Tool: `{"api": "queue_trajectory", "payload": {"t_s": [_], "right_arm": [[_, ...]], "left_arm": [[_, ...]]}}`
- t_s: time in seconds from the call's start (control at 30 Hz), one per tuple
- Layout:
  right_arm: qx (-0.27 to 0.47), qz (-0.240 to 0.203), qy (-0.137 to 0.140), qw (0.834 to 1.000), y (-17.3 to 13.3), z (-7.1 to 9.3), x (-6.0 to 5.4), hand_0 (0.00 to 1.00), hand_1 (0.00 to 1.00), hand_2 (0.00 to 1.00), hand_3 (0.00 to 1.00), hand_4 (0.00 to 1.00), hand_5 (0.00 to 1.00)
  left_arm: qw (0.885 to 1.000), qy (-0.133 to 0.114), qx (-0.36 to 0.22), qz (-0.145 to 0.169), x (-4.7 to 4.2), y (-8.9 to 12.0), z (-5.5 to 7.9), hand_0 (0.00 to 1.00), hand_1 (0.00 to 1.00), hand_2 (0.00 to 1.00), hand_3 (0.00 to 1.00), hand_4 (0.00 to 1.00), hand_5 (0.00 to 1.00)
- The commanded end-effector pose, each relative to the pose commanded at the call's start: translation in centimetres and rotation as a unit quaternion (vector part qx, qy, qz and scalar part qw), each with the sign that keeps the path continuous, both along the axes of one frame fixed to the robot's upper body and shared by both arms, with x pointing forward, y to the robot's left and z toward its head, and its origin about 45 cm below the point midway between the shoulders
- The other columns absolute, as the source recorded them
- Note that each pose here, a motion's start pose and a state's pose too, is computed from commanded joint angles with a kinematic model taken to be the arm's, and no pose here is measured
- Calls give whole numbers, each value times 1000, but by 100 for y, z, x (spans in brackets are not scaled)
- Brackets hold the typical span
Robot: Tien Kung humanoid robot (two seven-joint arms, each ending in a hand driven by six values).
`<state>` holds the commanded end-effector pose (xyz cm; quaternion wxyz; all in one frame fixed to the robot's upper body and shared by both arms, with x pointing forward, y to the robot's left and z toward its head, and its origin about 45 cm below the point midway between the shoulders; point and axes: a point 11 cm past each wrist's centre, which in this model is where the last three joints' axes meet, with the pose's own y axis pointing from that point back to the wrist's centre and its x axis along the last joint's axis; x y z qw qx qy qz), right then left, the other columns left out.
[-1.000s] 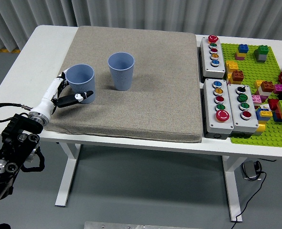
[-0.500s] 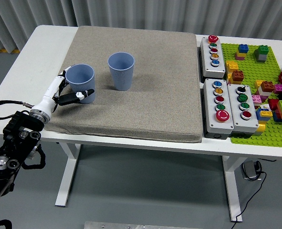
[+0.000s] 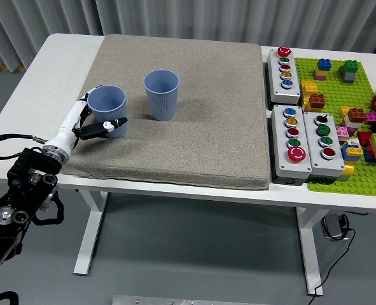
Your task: Pick cup pour cup place
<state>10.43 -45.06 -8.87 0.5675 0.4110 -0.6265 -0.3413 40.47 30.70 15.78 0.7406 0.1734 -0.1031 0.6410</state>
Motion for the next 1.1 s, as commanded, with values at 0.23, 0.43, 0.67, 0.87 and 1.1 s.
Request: {"api": "queue_trajectory", "payload": {"t_s": [0.23, 0.43, 0.67, 0.87, 1.1], "right_arm": [[0, 1, 0, 1000, 0, 0, -1, 700, 710, 693, 648, 135, 346], [0, 1, 1, 1000, -1, -1, -3, 700, 710, 693, 648, 135, 345], [0, 2, 0, 1000, 1, 2, 12, 700, 710, 692, 648, 134, 345], [0, 2, -1, 1000, 1, 6, 28, 700, 710, 693, 649, 134, 346], [0, 2, -2, 1000, 0, 9, 36, 700, 710, 693, 649, 133, 344]], "left_arm": [[1000, -10, -1, 6, 6, -17, 19, 676, 719, 913, 903, 983, 300], [1000, -12, 0, 9, 1, -29, 6, 610, 644, 805, 789, 977, 292], [1000, -20, -2, 19, 4, -14, 14, 540, 582, 706, 710, 975, 286], [999, -32, -6, 31, 3, -5, 26, 492, 543, 620, 646, 946, 225], [998, -39, -14, 37, -4, -26, 23, 467, 527, 603, 629, 940, 197]]}}
